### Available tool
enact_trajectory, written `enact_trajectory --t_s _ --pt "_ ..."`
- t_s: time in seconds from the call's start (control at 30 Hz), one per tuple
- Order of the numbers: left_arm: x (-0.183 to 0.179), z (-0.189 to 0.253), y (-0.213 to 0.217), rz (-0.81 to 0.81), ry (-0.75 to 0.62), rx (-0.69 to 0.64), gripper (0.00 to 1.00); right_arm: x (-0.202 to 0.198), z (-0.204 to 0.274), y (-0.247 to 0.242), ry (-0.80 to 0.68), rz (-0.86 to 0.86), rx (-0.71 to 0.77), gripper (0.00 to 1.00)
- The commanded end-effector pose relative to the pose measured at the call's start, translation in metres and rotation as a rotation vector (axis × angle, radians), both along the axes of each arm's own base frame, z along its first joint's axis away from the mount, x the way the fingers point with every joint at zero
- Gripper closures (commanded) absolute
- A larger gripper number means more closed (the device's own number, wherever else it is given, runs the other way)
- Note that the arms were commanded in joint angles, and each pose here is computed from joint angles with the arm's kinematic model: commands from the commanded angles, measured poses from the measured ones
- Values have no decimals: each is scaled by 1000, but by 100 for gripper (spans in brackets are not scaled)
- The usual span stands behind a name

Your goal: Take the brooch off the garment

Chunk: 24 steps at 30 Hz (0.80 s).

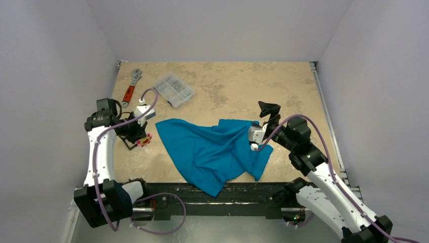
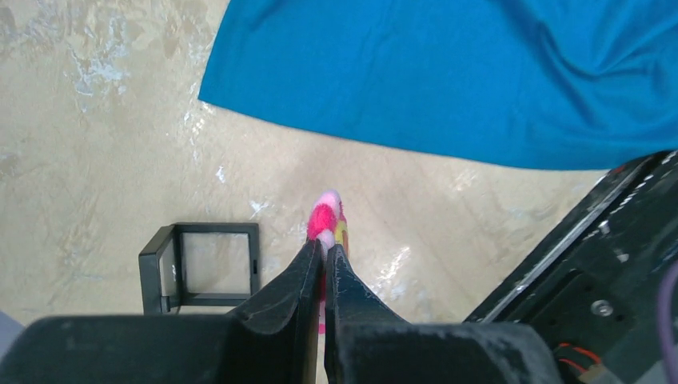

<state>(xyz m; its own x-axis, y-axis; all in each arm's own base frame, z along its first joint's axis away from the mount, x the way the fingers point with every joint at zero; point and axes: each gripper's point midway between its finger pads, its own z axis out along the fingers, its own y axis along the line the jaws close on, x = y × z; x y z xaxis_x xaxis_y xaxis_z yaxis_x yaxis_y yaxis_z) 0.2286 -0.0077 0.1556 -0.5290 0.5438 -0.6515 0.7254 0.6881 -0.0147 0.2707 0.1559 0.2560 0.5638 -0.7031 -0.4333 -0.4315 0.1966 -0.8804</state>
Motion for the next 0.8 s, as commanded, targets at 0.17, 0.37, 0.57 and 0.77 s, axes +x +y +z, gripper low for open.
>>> enact_trajectory --t_s 0.17,0.37,0.57,0.77 --pt "19 -39 31 -78 -134 191 100 -3 18 -7 -6 -42 42 1" --pt "30 -49 44 -57 -160 224 100 -4 18 -9 5 -53 41 1" --pt "33 -57 50 -47 -141 224 100 -4 18 -12 9 -66 34 1" --pt "29 -63 54 -37 -110 218 100 -5 16 -13 15 -65 29 1"
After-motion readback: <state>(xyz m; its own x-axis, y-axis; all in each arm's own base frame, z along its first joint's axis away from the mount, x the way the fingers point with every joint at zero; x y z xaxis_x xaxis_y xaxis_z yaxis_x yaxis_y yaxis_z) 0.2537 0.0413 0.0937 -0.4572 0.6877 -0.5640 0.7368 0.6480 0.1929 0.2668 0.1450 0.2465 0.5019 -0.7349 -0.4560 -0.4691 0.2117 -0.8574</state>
